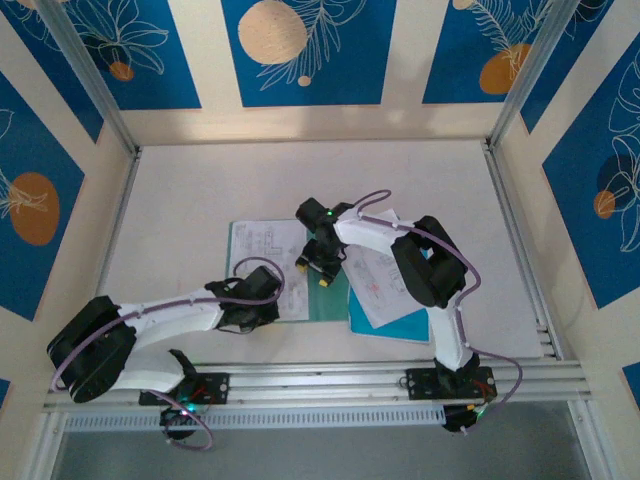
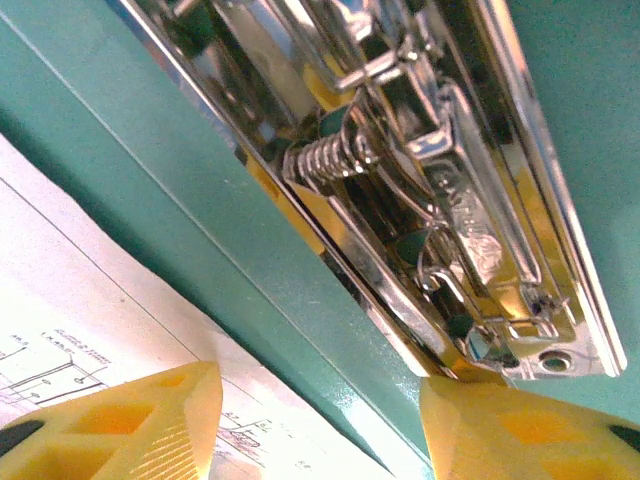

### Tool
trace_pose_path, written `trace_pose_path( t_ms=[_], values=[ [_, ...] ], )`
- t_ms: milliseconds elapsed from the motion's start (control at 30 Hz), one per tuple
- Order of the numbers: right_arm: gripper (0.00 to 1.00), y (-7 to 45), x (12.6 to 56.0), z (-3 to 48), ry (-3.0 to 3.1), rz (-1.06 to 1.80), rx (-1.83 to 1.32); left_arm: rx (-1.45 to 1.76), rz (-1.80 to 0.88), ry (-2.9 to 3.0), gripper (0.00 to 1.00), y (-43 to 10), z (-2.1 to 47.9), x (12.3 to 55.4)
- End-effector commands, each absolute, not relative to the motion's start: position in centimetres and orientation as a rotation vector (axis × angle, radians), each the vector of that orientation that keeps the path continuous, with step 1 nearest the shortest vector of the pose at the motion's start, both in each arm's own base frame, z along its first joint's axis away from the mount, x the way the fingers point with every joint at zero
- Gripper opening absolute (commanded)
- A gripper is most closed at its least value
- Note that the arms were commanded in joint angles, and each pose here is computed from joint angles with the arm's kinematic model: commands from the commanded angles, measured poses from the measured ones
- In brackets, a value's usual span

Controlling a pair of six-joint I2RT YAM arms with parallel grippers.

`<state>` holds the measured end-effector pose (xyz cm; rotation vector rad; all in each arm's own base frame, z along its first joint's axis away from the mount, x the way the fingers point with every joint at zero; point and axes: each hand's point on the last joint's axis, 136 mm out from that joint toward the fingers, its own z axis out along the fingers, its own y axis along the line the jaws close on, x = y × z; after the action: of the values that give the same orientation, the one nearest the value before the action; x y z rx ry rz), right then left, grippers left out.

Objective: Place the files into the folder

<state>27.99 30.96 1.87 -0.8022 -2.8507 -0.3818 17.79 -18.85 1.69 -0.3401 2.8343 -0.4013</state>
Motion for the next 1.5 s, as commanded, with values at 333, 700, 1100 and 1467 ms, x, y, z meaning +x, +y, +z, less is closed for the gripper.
trace_pose_path(
  t_ms=[333, 700, 1100, 1467],
  values=[
    [0.59, 25.1, 29.7, -4.4, -2.938, -0.17, -0.69, -0.38, -0.214, 2.893, 0.0, -15.7, 0.0, 15.8],
    [0.59, 24.1, 29.1, -5.2, -2.971, 0.042, -0.622, -0.39, -0.208, 2.89, 0.0, -15.6, 0.1, 15.8],
    [0.59, 24.4, 28.7, -6.2, -2.947, 0.038, -0.563, -0.303, -0.342, 2.764, 0.04, -18.7, 5.9, 19.2],
    [0.59, 25.0, 28.8, -6.5, -2.944, -0.02, -0.517, -0.304, -0.172, 2.847, 0.09, -17.6, 1.5, 20.0]
  ],
)
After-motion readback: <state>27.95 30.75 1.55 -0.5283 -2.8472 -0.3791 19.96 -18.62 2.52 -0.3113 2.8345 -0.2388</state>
